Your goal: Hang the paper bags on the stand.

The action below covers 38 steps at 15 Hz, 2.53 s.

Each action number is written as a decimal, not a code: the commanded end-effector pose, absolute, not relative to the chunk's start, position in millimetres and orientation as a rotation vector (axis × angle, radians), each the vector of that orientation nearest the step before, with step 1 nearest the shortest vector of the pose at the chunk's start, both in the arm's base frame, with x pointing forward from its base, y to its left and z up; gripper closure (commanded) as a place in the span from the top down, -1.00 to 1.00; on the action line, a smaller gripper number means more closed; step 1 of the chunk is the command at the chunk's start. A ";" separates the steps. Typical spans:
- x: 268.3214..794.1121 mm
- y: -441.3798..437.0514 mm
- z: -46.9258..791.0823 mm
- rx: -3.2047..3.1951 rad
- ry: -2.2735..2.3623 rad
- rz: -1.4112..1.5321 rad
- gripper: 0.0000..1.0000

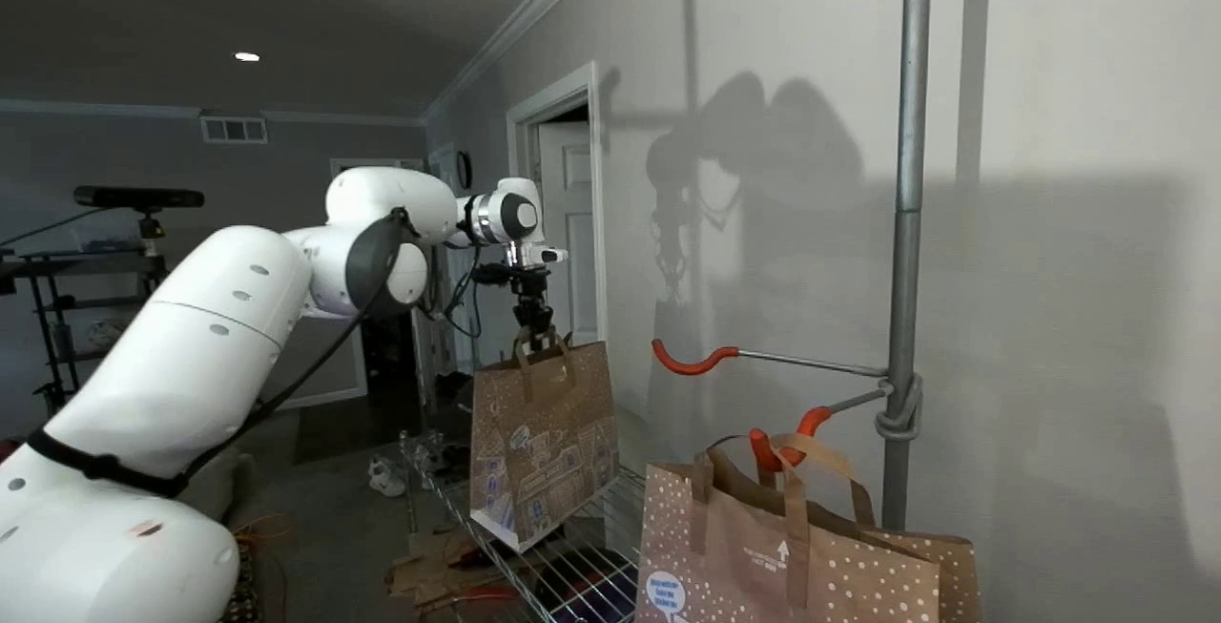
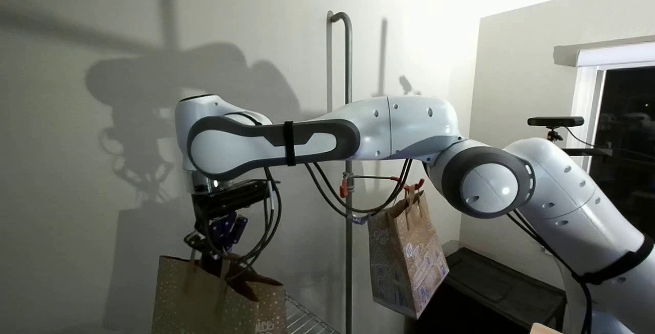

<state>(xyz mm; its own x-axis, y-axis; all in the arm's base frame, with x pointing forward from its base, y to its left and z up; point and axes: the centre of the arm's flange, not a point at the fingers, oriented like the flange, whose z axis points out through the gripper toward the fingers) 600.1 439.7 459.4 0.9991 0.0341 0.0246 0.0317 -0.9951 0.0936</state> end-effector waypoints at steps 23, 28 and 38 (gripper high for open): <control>541.2 168.9 532.8 2.913 0.561 -0.316 -0.91; 546.0 138.7 532.5 2.924 0.752 -0.231 -0.91; 551.7 84.6 555.1 2.863 1.134 -0.121 -0.91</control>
